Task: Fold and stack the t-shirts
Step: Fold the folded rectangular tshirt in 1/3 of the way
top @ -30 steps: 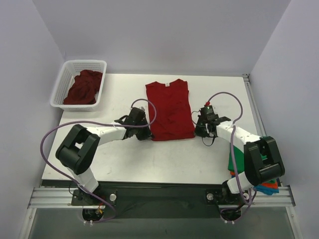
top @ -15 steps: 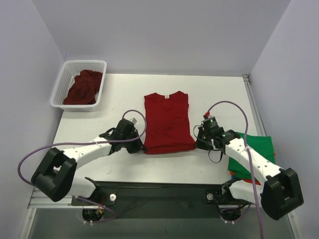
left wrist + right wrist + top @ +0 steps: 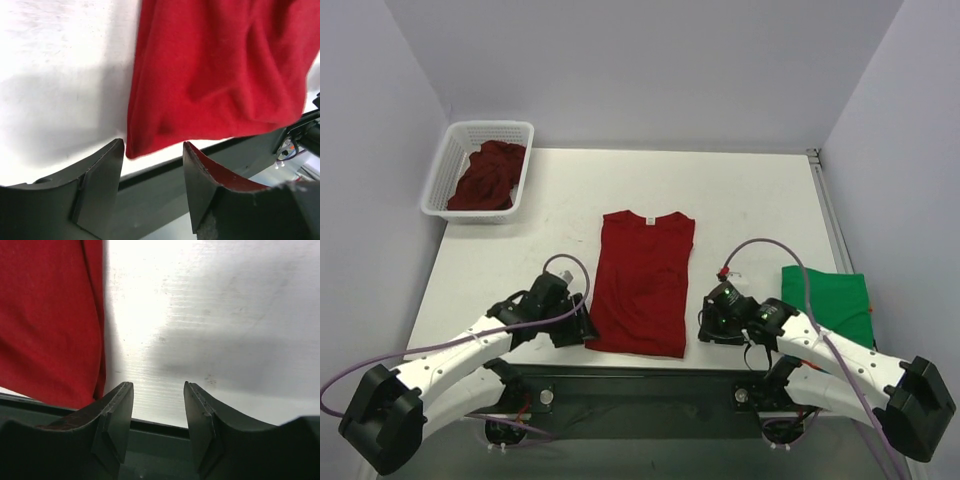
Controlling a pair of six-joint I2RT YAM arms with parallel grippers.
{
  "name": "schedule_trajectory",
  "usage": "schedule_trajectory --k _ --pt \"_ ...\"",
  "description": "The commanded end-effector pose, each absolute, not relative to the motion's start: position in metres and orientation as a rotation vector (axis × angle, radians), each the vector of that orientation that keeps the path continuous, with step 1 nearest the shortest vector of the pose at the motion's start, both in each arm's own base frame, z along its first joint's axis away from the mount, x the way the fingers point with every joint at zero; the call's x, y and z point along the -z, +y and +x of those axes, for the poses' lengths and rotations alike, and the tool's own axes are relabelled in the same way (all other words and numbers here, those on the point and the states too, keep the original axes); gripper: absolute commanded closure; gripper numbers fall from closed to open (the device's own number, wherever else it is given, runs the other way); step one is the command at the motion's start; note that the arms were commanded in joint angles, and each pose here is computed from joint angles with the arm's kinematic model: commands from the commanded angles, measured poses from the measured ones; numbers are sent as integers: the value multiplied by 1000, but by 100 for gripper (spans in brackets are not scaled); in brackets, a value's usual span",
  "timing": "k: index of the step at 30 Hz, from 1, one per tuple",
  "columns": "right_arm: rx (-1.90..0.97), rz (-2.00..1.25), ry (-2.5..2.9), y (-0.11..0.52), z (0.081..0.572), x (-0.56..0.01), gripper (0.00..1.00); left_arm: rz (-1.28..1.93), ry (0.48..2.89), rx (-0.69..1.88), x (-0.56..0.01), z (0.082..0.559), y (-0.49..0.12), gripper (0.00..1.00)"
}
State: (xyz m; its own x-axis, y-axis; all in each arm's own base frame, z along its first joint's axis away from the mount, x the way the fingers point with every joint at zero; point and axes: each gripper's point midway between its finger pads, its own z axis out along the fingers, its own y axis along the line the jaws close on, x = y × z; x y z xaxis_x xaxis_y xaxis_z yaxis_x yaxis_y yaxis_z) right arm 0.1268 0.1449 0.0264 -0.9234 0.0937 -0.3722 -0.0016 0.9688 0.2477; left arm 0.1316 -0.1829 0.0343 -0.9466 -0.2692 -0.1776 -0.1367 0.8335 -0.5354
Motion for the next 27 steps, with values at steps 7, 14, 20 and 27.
schedule_trajectory --k 7,14,20,27 --pt "-281 48 2530 159 193 -89 58 -250 2590 709 -107 197 -182 40" --pt "-311 12 2523 194 255 -92 59 -202 2546 691 -112 283 -199 50" --pt "-230 -9 2570 207 281 -76 55 -217 2561 563 -104 322 -200 48" --pt "-178 -9 2607 213 288 -55 55 -139 2604 509 -92 338 -210 47"
